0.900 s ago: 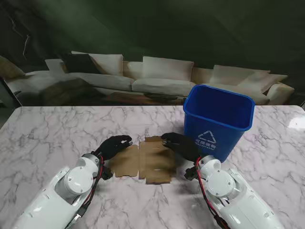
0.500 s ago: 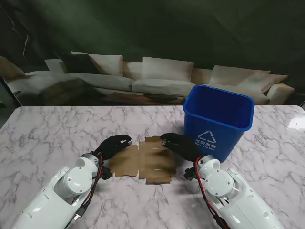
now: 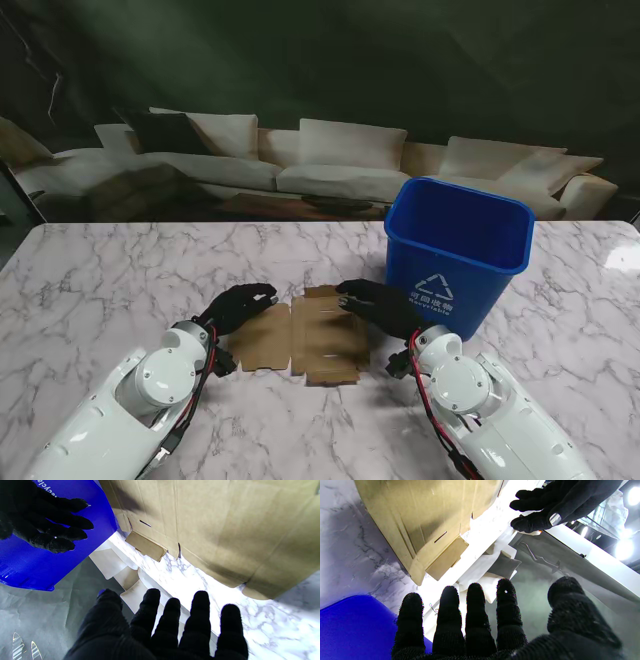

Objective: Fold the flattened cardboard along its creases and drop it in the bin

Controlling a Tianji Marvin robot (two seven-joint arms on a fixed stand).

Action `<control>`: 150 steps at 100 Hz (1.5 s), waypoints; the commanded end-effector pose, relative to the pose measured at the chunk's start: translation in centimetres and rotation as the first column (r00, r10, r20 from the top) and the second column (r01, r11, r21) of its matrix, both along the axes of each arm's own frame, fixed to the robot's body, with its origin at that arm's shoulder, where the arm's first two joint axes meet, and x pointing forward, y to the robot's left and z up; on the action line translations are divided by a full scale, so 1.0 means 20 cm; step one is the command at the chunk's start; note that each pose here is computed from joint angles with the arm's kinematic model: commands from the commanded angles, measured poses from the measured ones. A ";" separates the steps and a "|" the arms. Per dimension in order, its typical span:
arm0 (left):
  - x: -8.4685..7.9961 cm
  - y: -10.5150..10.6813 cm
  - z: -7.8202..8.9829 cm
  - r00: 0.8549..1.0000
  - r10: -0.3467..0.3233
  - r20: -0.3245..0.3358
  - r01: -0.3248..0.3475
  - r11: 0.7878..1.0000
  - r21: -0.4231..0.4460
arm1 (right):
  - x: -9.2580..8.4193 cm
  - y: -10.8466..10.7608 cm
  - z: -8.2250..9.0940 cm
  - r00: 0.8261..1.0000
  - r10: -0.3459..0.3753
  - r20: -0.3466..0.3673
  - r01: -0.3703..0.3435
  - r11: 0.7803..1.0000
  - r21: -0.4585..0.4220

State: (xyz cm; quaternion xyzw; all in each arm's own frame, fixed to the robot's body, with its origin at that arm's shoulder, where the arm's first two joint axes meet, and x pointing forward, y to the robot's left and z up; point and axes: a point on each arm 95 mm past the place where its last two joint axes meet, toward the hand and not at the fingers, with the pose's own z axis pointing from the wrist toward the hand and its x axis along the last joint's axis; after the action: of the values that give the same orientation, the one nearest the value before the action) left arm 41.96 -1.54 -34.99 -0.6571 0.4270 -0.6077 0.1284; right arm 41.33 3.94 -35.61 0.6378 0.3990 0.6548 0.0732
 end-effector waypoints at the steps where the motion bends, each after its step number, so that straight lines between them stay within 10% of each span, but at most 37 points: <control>1: 0.00 -0.02 0.01 1.000 -0.012 -0.006 0.012 1.000 0.001 | -0.02 0.03 0.00 1.000 0.023 0.001 -0.023 1.000 -0.013; 67: 0.00 0.05 0.05 0.998 0.046 0.048 -0.045 0.999 -0.015 | 0.15 0.29 0.14 0.970 0.242 -0.008 -0.242 0.965 -0.100; 150: -0.01 0.06 0.05 0.997 0.048 0.053 -0.047 0.999 -0.018 | 0.54 0.35 -0.04 0.980 0.192 0.056 -0.144 0.873 -0.466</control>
State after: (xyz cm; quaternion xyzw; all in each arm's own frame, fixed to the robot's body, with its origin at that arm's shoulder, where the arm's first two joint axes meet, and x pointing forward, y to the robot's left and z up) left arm 41.89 -0.02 -33.91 -0.6513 0.3979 -0.6271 0.1555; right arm 51.97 10.24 -36.40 0.5313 0.5932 0.5758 0.1850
